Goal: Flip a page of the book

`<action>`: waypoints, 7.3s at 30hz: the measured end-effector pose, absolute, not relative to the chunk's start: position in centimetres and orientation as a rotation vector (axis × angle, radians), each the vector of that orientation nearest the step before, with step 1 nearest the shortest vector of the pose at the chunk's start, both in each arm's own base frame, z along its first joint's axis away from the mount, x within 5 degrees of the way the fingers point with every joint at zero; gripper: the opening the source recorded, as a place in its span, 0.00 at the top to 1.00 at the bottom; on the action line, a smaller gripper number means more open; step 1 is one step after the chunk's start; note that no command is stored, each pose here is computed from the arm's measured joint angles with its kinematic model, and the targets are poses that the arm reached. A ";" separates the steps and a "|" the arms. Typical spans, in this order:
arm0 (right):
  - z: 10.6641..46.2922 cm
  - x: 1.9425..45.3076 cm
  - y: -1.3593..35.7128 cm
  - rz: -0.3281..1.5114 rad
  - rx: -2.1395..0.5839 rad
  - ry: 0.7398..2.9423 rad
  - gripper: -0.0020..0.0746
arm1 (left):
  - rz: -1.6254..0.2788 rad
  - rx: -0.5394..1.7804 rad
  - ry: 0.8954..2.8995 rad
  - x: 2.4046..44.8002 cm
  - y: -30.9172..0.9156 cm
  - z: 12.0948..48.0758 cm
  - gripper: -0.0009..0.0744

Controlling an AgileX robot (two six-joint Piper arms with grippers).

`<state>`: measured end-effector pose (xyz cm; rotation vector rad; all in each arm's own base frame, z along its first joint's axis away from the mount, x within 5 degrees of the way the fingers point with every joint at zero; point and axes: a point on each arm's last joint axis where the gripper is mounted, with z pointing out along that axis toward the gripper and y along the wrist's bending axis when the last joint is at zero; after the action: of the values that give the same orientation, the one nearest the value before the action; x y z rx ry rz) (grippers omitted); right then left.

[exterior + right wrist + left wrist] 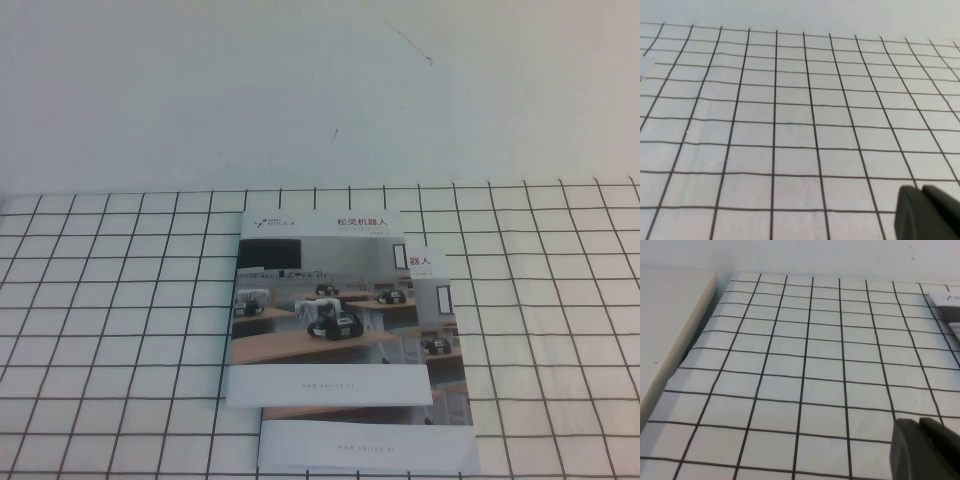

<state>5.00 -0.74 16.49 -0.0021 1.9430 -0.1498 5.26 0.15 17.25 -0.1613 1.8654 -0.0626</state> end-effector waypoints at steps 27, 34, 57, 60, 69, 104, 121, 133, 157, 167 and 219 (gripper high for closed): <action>16.5 5.0 -0.7 -0.150 -0.002 1.943 0.98 | 0.005 -0.097 1.861 5.3 0.3 17.3 0.99; 16.5 5.0 -0.7 -0.150 -0.002 1.943 0.98 | 0.005 -0.097 1.861 5.3 0.3 17.3 0.99; 18.8 5.6 -0.5 -0.141 -0.022 1.685 0.98 | -0.207 -0.310 1.289 5.4 0.8 22.0 0.99; 18.8 5.6 -0.5 -0.140 -0.022 1.679 0.98 | -0.209 -0.315 1.270 5.3 0.9 22.2 0.99; 21.6 5.5 -0.2 -0.039 0.032 1.372 0.98 | -0.291 -0.383 1.143 5.0 1.1 23.1 0.99; 45.3 2.9 -0.1 -0.254 -0.084 0.980 0.98 | -0.097 -0.150 1.120 4.8 0.4 44.6 0.99; 37.1 15.3 -0.6 0.025 0.076 2.129 0.98 | -0.022 -0.226 1.934 10.8 0.6 37.1 0.99; 32.1 20.0 0.6 0.272 0.118 2.489 0.98 | -0.201 -0.304 2.176 15.0 -1.2 34.1 0.99; 24.0 27.3 8.7 0.889 -0.592 2.434 0.97 | -0.768 0.030 2.552 29.2 -7.8 22.5 0.99; 20.3 30.2 12.1 0.891 -0.587 2.490 0.64 | -0.774 -0.012 2.655 31.0 -8.0 17.8 0.99; 11.2 36.0 14.1 1.074 -0.381 2.493 0.42 | -0.805 0.005 2.711 33.8 -8.3 12.4 0.99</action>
<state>36.03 14.08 11.20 -0.3815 2.4930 1.0740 33.84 -8.31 12.39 0.0049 2.7106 -0.8049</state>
